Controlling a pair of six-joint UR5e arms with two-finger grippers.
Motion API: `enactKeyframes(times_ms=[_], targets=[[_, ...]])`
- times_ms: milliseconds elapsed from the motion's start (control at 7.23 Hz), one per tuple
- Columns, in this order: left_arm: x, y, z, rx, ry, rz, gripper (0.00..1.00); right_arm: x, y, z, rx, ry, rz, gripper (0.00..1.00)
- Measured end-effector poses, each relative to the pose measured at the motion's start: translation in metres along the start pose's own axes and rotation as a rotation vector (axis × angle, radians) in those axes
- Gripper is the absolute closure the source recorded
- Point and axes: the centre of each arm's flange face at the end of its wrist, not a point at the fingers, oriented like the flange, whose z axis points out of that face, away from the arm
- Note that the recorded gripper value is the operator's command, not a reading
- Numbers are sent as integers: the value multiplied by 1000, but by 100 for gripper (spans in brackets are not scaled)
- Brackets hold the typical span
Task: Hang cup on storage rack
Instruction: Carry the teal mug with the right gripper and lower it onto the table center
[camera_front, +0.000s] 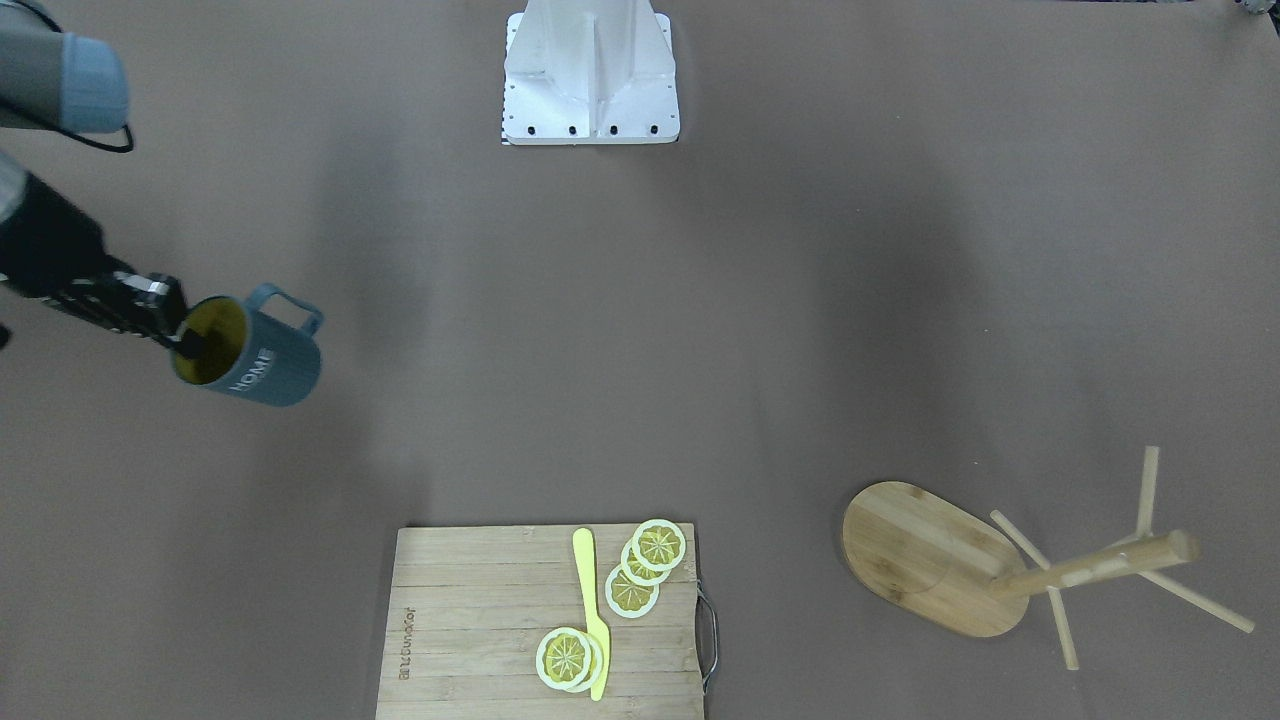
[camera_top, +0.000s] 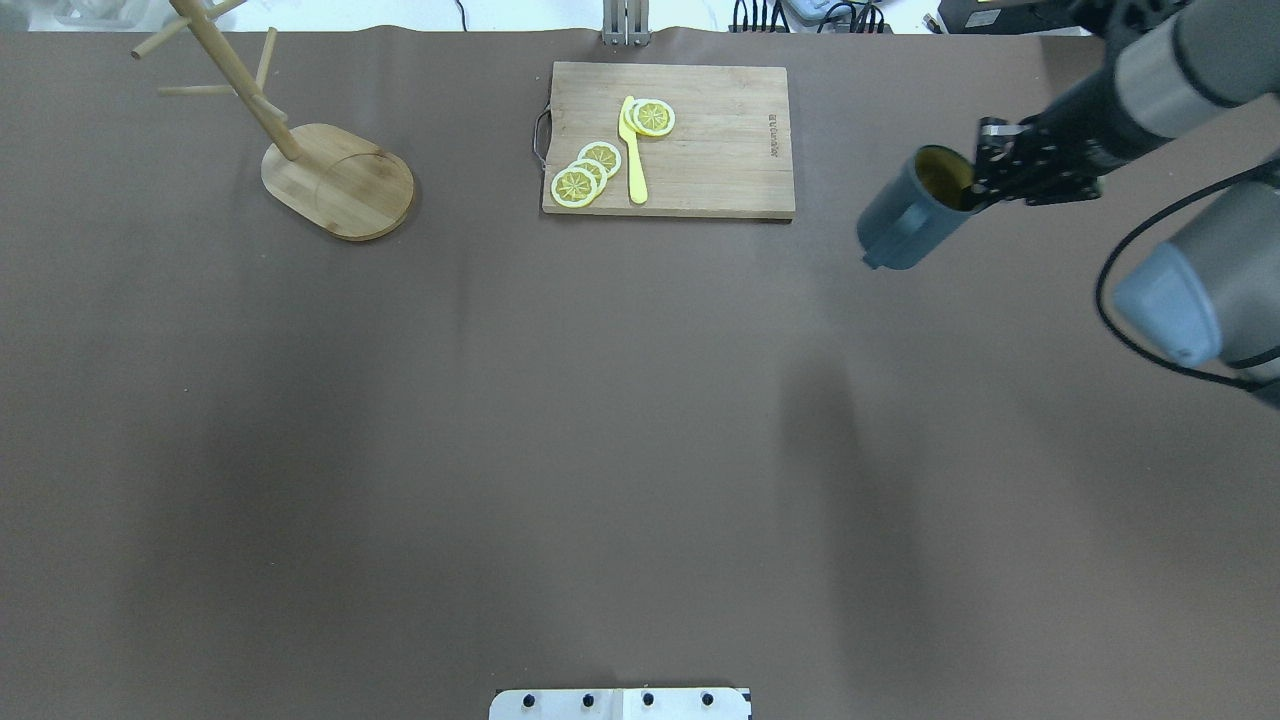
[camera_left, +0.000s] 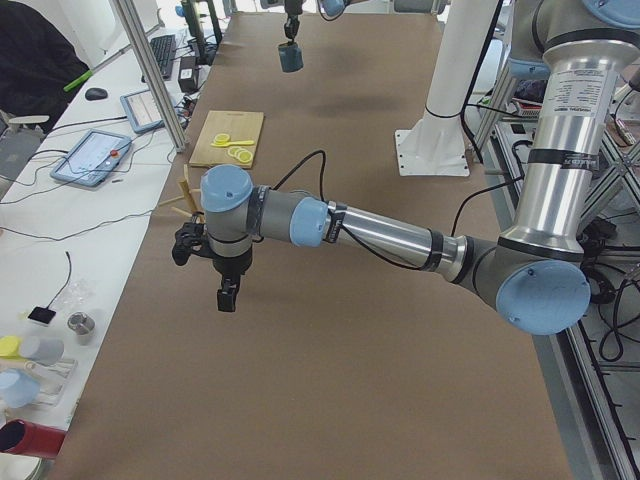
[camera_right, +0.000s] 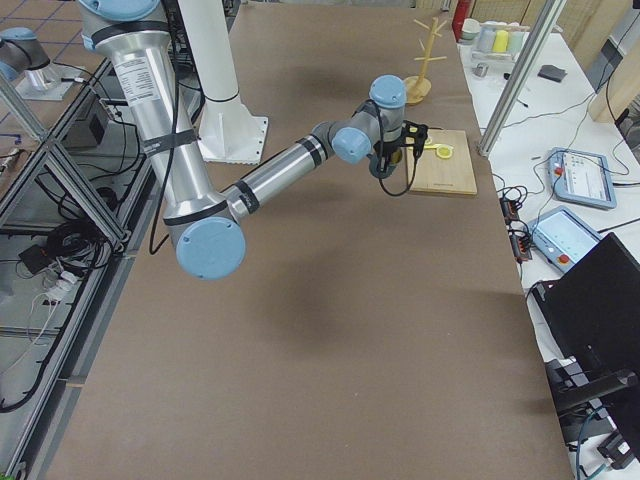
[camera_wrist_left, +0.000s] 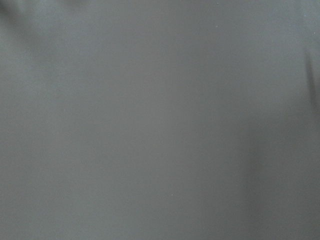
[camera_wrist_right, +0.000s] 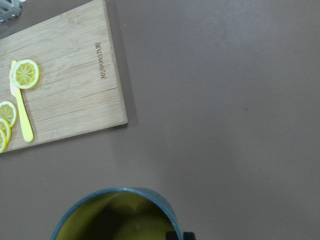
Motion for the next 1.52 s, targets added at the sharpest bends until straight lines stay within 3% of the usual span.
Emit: enactKeyframes(times_ms=[277,692,1107,1522], targets=[[-5,0,9,16,2,22,3,-96,62,43,34,43,-7,100],[-11,0,24,18,4,33,3,-160,146,98,113,101,-40,100],[-10,-2,25,17,6,33,3,-203,182,142,155,128,-60,100],[-13,-4,29,9,5,29,3,-223,189,172,165,155,-25,100]])
